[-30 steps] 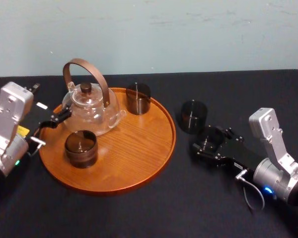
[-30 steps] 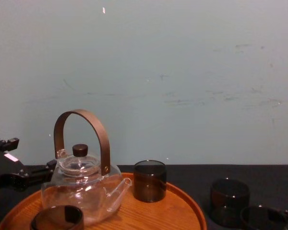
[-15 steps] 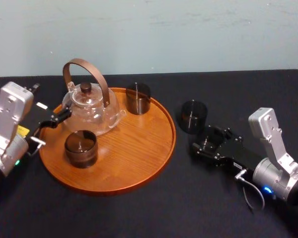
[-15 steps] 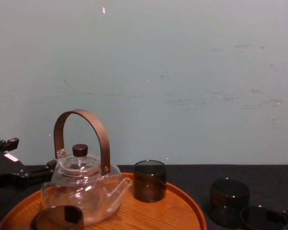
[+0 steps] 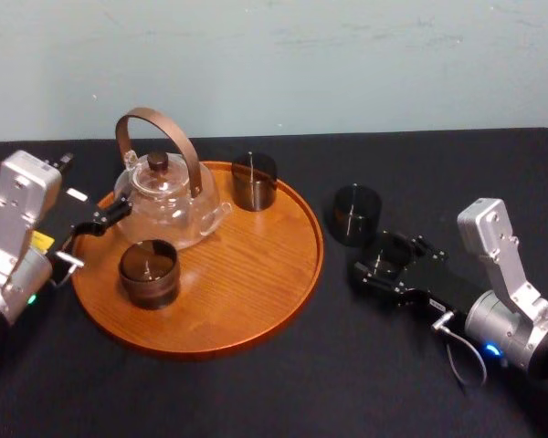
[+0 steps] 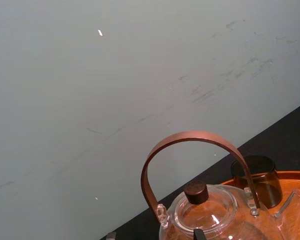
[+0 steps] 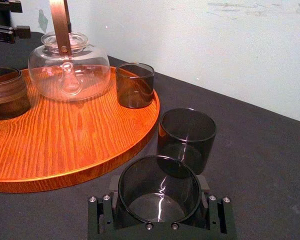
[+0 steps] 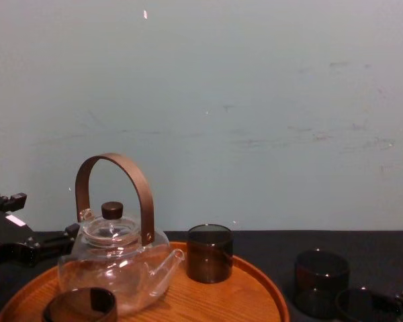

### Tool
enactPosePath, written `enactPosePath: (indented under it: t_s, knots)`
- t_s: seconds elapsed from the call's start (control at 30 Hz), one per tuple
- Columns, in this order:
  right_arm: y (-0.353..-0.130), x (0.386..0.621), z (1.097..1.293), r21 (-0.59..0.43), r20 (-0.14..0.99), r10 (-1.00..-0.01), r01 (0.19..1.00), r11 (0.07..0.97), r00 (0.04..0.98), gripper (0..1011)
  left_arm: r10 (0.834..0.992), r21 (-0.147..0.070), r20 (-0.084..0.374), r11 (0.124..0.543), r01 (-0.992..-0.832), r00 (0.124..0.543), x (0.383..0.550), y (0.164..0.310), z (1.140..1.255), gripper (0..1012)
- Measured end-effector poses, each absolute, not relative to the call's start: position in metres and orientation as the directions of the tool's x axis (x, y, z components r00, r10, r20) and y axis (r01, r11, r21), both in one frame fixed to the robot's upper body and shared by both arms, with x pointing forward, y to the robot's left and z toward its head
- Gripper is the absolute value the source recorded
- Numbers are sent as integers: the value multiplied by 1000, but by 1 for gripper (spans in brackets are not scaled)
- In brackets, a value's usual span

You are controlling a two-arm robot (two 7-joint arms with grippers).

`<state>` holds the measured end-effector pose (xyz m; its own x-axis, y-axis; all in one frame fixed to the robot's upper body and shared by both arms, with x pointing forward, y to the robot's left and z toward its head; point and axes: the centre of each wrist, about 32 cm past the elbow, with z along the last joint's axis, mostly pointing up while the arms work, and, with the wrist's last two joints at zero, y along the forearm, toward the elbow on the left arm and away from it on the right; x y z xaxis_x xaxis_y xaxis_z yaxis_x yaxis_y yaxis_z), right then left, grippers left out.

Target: Pick up the glass from the table and place it on the tray.

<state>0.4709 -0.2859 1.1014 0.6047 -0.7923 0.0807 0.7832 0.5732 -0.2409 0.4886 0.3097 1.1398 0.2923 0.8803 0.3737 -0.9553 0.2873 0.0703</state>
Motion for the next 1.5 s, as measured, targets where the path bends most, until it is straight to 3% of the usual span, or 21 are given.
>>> enactPosePath:
  t_s: [0.33,0.73,1.13,1.5]
  knots:
    - [-286,471,1102,-227,71,-785,776,588,615,907,880,70,374,287,-955,292,489,310,1140,1001]
    - [-277,471,1119,-188,104,-755,758,624,647,907,880,70,374,287,-955,292,489,310,1140,1001]
    - [-247,478,1139,-149,146,-694,709,689,705,907,880,70,374,287,-955,292,489,310,1140,1001]
    - [-213,490,1138,-137,142,-646,661,738,750,907,880,70,374,287,-955,292,489,310,1140,1002]
